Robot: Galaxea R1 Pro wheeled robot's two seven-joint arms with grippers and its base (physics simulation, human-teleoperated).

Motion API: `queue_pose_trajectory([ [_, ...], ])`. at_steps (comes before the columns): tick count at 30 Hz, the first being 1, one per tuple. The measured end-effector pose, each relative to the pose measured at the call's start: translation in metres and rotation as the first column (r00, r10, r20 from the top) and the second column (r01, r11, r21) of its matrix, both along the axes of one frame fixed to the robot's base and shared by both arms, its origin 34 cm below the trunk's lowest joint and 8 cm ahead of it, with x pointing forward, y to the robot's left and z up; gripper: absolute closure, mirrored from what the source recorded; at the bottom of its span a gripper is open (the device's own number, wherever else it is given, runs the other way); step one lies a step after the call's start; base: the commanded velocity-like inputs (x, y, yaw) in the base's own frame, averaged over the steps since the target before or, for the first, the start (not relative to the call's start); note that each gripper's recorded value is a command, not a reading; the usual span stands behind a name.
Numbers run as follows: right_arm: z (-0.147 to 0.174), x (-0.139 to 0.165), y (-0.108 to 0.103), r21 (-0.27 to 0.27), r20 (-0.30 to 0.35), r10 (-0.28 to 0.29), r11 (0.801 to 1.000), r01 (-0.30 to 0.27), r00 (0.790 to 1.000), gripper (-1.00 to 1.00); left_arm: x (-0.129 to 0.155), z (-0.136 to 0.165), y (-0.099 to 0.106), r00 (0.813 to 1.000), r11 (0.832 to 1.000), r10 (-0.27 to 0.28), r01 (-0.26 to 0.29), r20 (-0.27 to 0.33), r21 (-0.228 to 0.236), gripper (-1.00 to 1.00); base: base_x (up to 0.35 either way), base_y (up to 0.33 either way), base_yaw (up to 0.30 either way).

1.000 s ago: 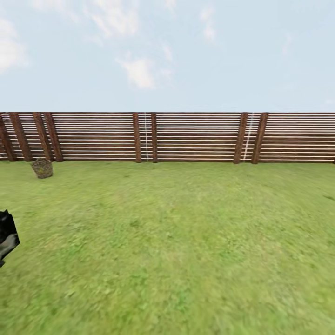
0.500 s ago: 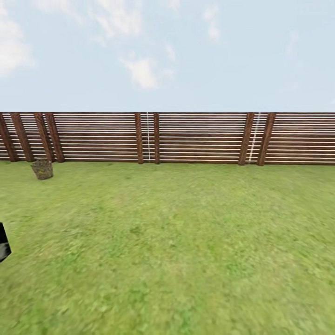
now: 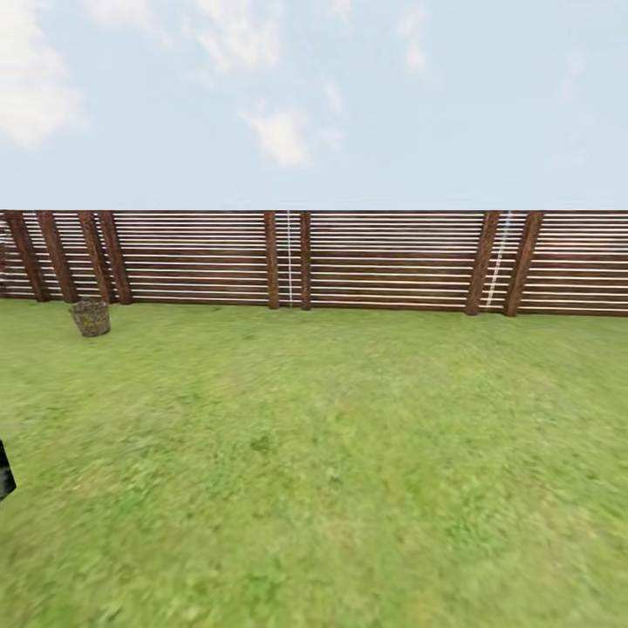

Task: Take the three Easter eggs out of the wicker basket on the lawn in the garden, then place them on the lawn next to a single tree (choose any tree) so that all three eggs are next to the same tree and none are left in the basket.

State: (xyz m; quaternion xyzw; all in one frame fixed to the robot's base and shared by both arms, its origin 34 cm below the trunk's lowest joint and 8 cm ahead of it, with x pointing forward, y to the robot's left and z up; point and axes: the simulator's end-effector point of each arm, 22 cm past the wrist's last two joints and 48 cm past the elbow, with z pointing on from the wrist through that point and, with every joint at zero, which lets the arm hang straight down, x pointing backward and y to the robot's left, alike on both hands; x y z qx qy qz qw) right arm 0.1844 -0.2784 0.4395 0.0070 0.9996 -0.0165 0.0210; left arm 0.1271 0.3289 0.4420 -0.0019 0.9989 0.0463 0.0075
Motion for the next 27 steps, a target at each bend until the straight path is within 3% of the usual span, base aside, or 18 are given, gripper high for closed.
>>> queue_pose_trajectory([
  [27, 0.0, 0.0, -0.0009, -0.001, 0.0, 0.0, 1.0, 0.0, 1.0, -1.0, 0.0, -0.0001, -0.0011, 1.0, 1.0, 0.0, 0.0, 0.0, -0.001, -1.0, 0.336, 0.0, 0.228],
])
